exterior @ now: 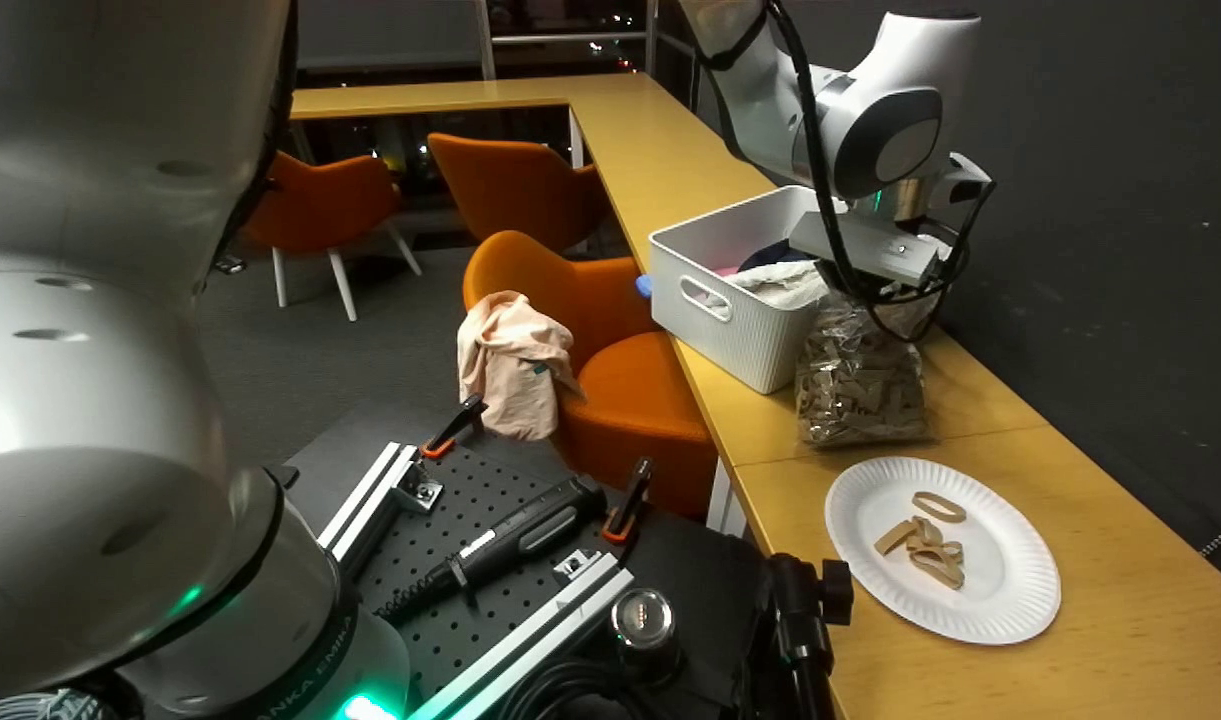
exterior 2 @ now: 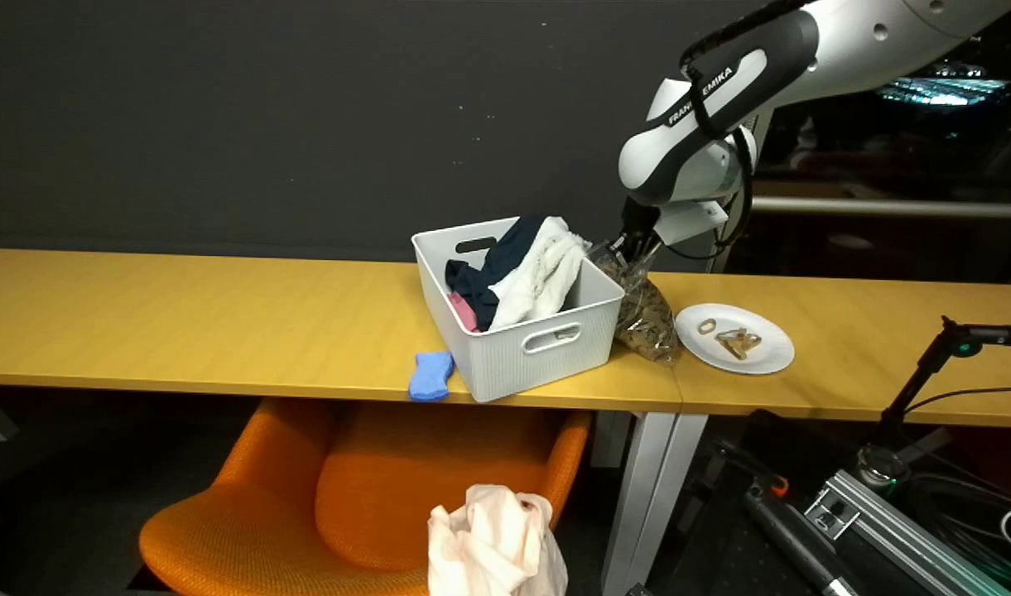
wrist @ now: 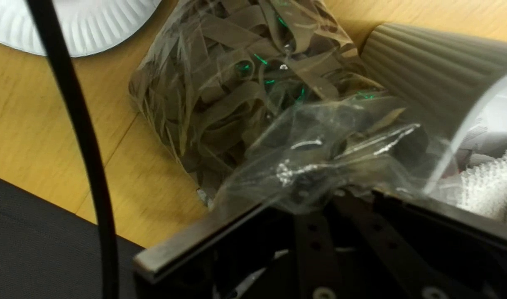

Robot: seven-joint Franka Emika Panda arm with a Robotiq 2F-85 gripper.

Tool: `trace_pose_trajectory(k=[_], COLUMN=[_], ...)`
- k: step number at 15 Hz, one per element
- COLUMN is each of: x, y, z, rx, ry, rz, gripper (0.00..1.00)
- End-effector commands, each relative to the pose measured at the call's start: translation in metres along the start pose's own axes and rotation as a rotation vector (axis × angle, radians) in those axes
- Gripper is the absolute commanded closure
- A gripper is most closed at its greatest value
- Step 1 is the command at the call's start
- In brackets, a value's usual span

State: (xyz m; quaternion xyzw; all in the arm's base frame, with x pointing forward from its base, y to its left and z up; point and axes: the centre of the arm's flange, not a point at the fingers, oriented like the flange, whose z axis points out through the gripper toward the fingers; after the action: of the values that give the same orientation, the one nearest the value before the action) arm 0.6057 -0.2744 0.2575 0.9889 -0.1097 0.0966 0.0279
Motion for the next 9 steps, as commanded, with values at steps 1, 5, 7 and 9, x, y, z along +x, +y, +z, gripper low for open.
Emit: trace_pose_trajectory(k=[1, 5, 7, 9], x=[0.002, 0.0, 0.0, 0.001], y=[0.012, 0.019, 0.017, 0.015], z=[-0.002, 0.004, 0.009, 0.014], rx=[0.017, 0.015, 0.015, 0.014], ry=[0.002, -0.006, -0.009, -0.014], rz=[0.0, 0.011, 0.011, 0.009], gripper=[0.88, 0.78, 0.78, 0.79])
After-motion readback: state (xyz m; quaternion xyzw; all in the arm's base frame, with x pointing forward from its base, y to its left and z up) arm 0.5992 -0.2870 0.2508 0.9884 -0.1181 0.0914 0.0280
